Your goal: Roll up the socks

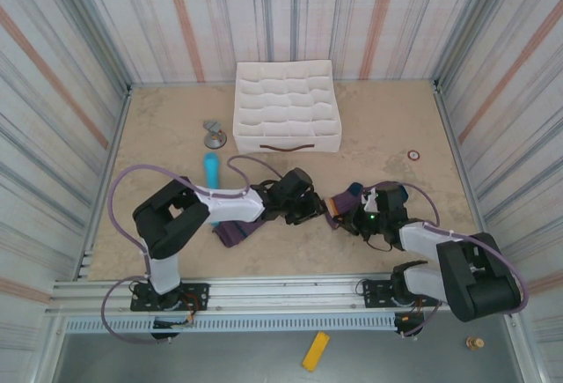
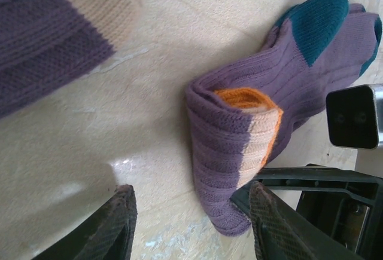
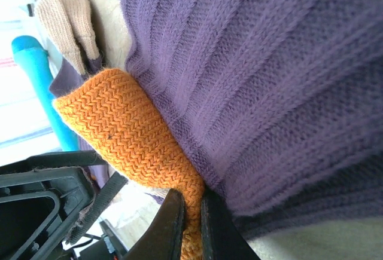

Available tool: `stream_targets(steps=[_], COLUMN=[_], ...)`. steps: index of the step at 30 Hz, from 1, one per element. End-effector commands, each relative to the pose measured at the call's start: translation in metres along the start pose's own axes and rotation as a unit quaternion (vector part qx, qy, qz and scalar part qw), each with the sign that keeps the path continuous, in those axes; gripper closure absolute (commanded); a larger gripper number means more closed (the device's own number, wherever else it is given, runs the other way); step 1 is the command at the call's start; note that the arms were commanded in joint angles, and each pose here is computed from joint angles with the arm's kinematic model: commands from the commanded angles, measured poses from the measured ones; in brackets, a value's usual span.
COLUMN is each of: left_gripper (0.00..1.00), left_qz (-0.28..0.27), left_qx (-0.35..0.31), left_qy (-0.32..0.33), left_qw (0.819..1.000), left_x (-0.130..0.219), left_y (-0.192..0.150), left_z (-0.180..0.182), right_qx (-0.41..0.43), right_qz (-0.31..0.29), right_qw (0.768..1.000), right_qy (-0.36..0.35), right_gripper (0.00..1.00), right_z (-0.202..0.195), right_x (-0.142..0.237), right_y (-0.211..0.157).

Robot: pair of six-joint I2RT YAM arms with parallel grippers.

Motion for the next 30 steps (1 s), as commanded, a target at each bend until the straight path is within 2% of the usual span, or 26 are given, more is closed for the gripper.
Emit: stream_targets(steps=[1,11,17,19,21,25,29,30], left_gripper=[0.48,0.55,0.64,0.69,0.85,1.0,1.0,1.0], left_qz=[-0.004,0.006,0.014,0.02,0.024,0.025,0.018,0.016], left_qx=[-0.03,-0.021,-0.002,0.001,0.006,0.023,0.028,0.028], left_qy=[-0.001,0.026,0.062,0.077,0.084,0.091,0.105,0.11], left_qw=[1.0,0.999,0.998,0.997,0.996,0.995,0.994,0.993], left_x=[-0.008,-0.031,-0.038,-0.04,-0.042,-0.039,-0.026,-0.022], left_y=[-0.001,0.005,0.007,0.006,0.007,0.015,0.024,0.025], left_z=[-0.007,0.0,0.011,0.012,0.016,0.023,0.024,0.024], right_qx=[-0.077,-0.097,-0.101,-0.098,-0.093,-0.061,-0.001,0.023], right_qz=[0.038,0.054,0.052,0.05,0.047,0.047,0.042,0.039], right_qw=[0.991,0.989,0.989,0.99,0.991,0.994,0.997,0.997], right_qy=[-0.103,-0.097,-0.093,-0.088,-0.084,-0.076,-0.069,-0.069], right_gripper=[1.0,1.0,1.0,1.0,1.0,0.99,0.65,0.59], right_z=[-0.038,-0.042,-0.043,-0.041,-0.039,-0.032,-0.017,-0.01], right_x=[0.0,-0.003,-0.003,-0.003,-0.002,0.0,0.007,0.009], right_y=[-0.024,-0.021,-0.021,-0.02,-0.018,-0.015,-0.009,-0.007])
Point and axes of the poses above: each hand's point on the last joint's axis, 136 mm out from that joint toward the fingers, its own x axis back along the fingers, its own z axis along the line the jaws close on, y = z × x, the point moved 9 cm from there along x, back along the fingers, and after that the axes turned 10 degrees about x, right-handed, at the moved point
